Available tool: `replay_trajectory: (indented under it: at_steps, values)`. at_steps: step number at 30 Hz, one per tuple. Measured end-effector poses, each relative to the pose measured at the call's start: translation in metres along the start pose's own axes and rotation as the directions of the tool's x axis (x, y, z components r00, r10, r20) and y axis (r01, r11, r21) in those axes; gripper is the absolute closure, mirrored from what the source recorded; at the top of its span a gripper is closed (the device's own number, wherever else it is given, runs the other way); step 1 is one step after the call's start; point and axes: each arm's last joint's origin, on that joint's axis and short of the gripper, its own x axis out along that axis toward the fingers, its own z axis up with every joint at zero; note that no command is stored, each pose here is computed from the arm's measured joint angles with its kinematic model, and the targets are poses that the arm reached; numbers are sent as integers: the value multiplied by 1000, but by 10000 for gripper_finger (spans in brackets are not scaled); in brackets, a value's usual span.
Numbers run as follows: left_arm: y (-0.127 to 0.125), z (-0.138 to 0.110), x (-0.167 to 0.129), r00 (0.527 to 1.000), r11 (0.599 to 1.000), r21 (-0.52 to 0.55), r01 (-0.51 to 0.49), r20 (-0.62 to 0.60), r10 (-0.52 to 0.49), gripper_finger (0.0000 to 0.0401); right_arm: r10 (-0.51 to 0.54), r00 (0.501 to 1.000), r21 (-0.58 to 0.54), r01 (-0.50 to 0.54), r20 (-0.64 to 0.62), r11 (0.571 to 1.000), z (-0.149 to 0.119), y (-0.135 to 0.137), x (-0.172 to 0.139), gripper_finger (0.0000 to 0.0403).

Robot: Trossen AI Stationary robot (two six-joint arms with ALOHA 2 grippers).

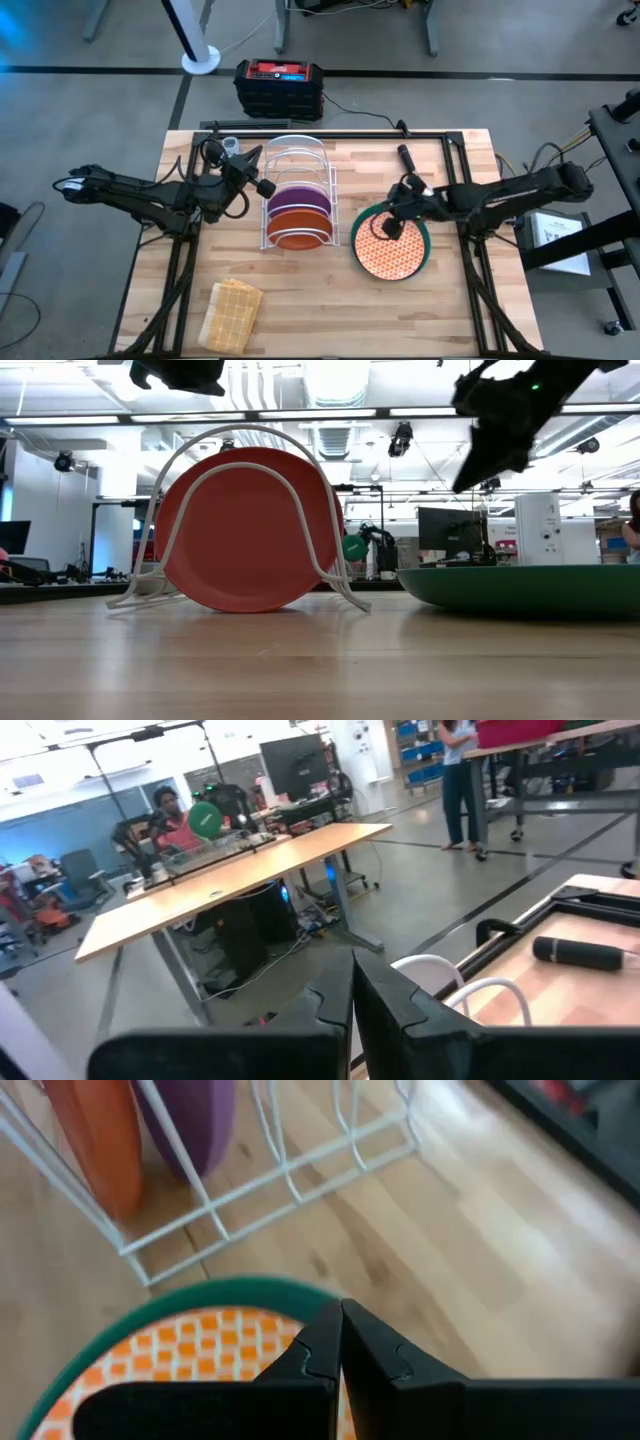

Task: Sort dishes
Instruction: Put the orange/white plate into the dish rack

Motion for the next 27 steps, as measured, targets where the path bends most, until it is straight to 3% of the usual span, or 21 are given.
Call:
replay_trajectory:
  at_steps: [9, 14, 19, 22, 24, 27]
  values:
    - [0, 0, 0, 1000, 1000, -5, 4, 3, -4, 401, 46, 986, 196, -13, -161, 980, -17, -18, -25, 403]
    - [0, 1, 0, 1000, 1000, -9, 7, 5, -7, 401, 32, 966, 234, 31, -258, 972, -27, -23, -27, 403]
    - [-4, 5, 0, 988, 988, -40, 147, 50, -145, 401, 32, 952, 223, 39, -303, 974, -36, -25, -24, 403]
    - [-10, 8, -2, 924, 929, -6, 369, 111, -367, 401, 31, 950, 221, 41, -310, 974, -42, -28, -23, 403]
    - [-14, 10, -5, 843, 855, 11, 518, 159, -513, 401, 27, 948, 218, 45, -317, 975, -48, -31, -22, 403]
    - [-23, 13, -6, 741, 762, 11, 647, 225, -632, 401, 25, 947, 224, 50, -320, 973, -58, -35, -20, 403]
